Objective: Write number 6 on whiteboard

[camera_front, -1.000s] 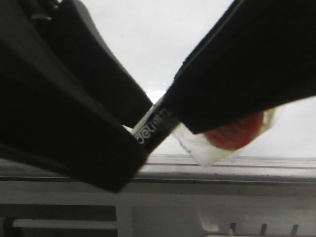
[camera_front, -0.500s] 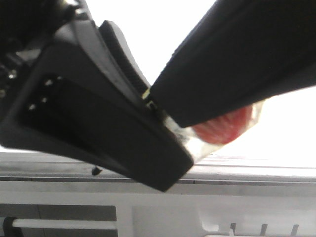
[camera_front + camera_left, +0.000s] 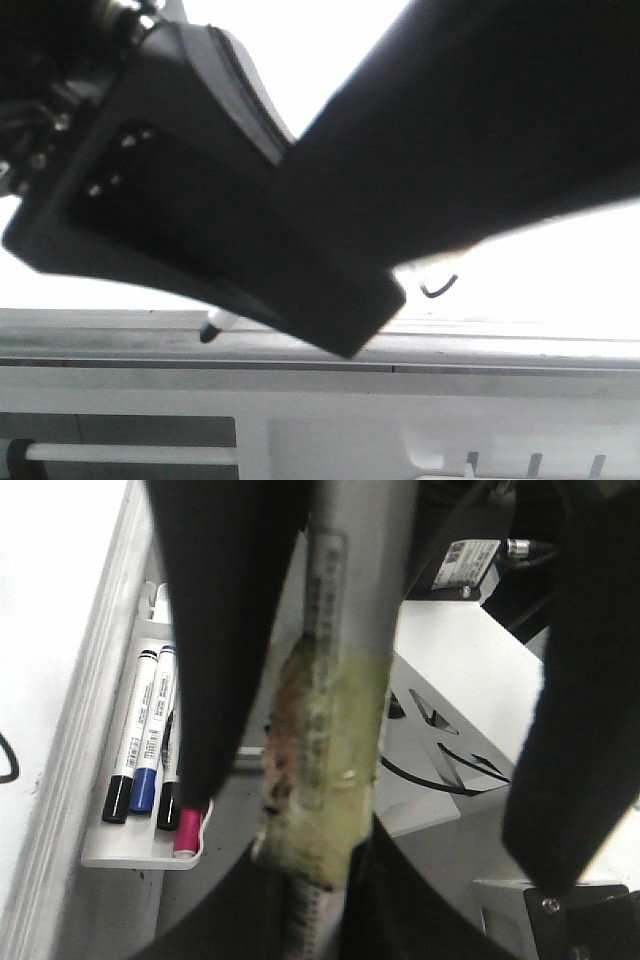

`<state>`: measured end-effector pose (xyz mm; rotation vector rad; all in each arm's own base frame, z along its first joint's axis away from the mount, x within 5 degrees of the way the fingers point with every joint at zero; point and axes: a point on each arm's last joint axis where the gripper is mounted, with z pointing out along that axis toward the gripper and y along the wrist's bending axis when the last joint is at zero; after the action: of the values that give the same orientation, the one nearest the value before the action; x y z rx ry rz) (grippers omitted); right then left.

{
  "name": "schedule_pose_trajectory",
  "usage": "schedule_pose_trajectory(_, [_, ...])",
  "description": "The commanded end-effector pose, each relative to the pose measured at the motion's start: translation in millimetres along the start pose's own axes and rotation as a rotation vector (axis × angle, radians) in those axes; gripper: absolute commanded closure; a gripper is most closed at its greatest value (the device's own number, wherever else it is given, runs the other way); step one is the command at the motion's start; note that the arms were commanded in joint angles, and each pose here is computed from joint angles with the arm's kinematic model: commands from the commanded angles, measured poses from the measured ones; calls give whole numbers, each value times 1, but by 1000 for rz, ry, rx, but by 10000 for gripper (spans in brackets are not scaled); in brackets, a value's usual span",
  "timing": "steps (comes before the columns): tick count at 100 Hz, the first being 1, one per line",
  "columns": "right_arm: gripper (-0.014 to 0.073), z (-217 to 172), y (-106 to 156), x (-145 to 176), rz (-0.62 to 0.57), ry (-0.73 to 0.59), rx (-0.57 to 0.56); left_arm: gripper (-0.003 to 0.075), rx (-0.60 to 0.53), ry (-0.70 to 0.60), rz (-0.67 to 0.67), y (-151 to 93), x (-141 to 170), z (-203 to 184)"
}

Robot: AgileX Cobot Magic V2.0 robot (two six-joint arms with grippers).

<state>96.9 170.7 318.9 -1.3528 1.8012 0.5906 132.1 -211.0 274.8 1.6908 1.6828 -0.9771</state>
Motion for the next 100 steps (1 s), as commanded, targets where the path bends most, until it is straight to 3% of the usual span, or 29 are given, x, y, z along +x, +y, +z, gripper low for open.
schedule_pose_trajectory(1, [85,-26,-10,-17,21,-157,86,739,-38,-100,-51,-1,-17,-16])
schedule_pose_trajectory(22, [86,-78,-23,-9,37,-254,273,739,-135,-235,-204,12,-21,-38])
schedule_pose_trajectory(29, [137,-95,-23,-4,51,-284,334,739,-188,-310,-302,20,-20,-40])
schedule_pose_trajectory(36, [281,-111,-21,1,60,-305,386,739,-288,-367,-415,29,-14,-40])
schedule_pose_trajectory(50, [671,-130,-16,9,56,-308,465,739,-495,-433,-647,48,3,-38])
schedule_pose_trajectory(62, [661,-132,-15,15,56,-271,480,739,-498,-439,-760,58,11,-28])
schedule_pose_trajectory(79, [661,-130,-15,17,55,-242,473,739,-469,-373,-807,62,19,-5])
schedule_pose_trajectory(100, [661,-130,-15,17,52,-240,476,739,-645,-290,-841,67,29,5])
